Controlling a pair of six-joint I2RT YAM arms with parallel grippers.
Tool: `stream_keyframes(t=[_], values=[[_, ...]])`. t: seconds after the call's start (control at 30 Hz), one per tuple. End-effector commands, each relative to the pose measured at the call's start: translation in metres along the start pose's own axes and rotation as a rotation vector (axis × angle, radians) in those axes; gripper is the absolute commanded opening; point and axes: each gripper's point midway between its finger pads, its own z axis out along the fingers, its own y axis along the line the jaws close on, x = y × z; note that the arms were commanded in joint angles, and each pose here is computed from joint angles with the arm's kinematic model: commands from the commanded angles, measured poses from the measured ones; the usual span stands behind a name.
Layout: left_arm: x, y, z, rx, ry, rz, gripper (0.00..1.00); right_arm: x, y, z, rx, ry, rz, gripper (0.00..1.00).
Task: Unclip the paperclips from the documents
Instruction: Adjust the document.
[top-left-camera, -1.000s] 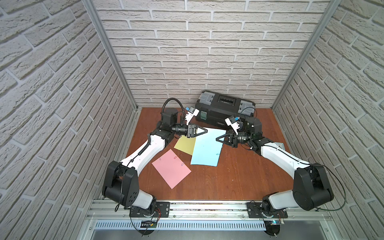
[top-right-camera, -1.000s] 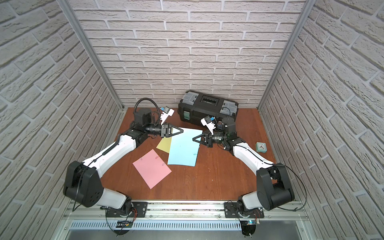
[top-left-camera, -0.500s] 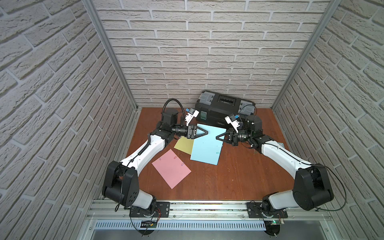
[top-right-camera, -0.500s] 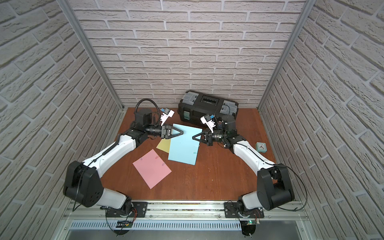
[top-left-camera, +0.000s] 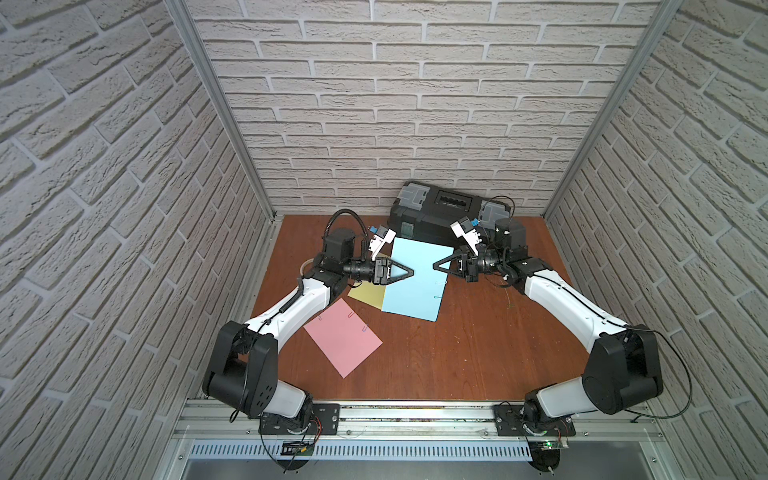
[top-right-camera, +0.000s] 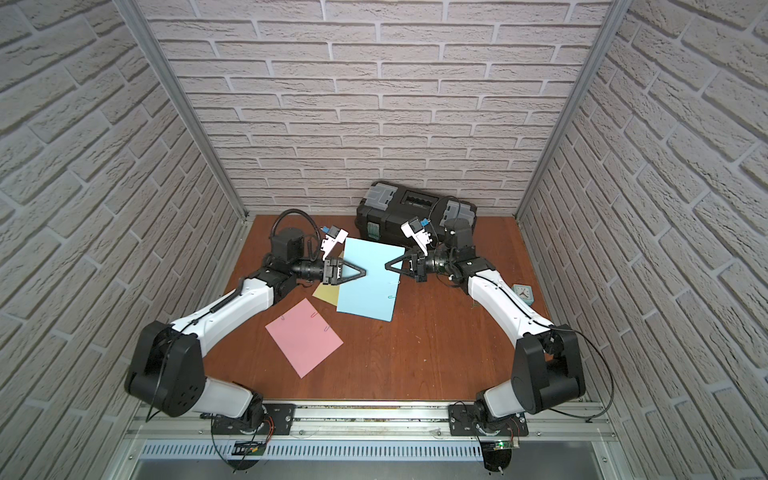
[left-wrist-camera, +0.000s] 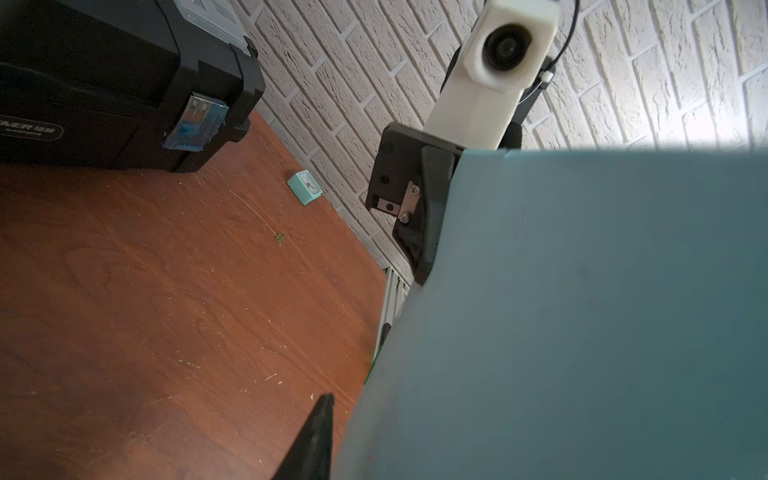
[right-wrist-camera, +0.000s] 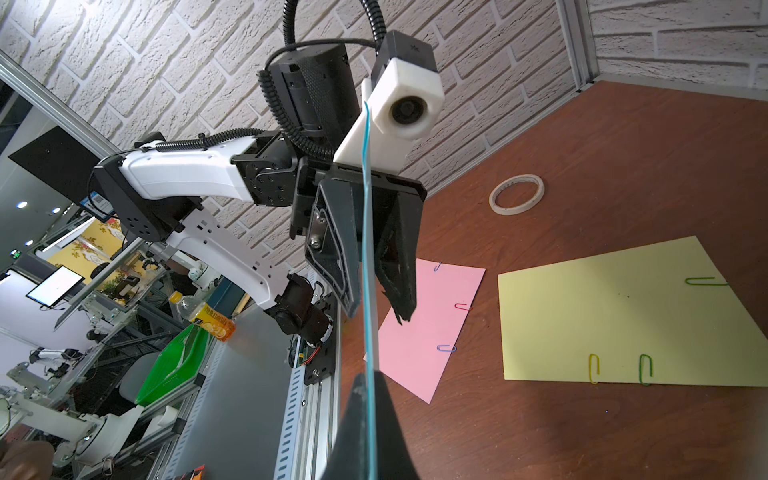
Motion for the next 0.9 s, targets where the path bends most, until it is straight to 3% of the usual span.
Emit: stream_keyframes(t=[0.0,0.13,0.23,0.57,0.87], values=[[-0.015,-0.017,-0.005,0.036,-0.050,0.091,0.26,-0.003,0.005,-0.001,-0.026,0.010,-0.020,0.03],[-0.017,-0.016,-0.003,0.041,-0.050,0.086,0.14,-0.001,0.006,-0.001,-0.019,0.016,-0.019,0.03],[-0.015,-0.015,-0.002,0.045,-0.044,0.080,0.11,-0.003,0.006,-0.001,-0.015,0.012,-0.021,0.03],[-0.007,-0.013,0.002,0.051,-0.015,0.057,0.27,-0.010,0.004,-0.002,-0.012,-0.002,-0.033,0.03],[0.001,-0.007,0.002,0.042,0.000,0.041,0.25,-0.015,0.005,-0.003,-0.011,-0.007,-0.040,0.03]])
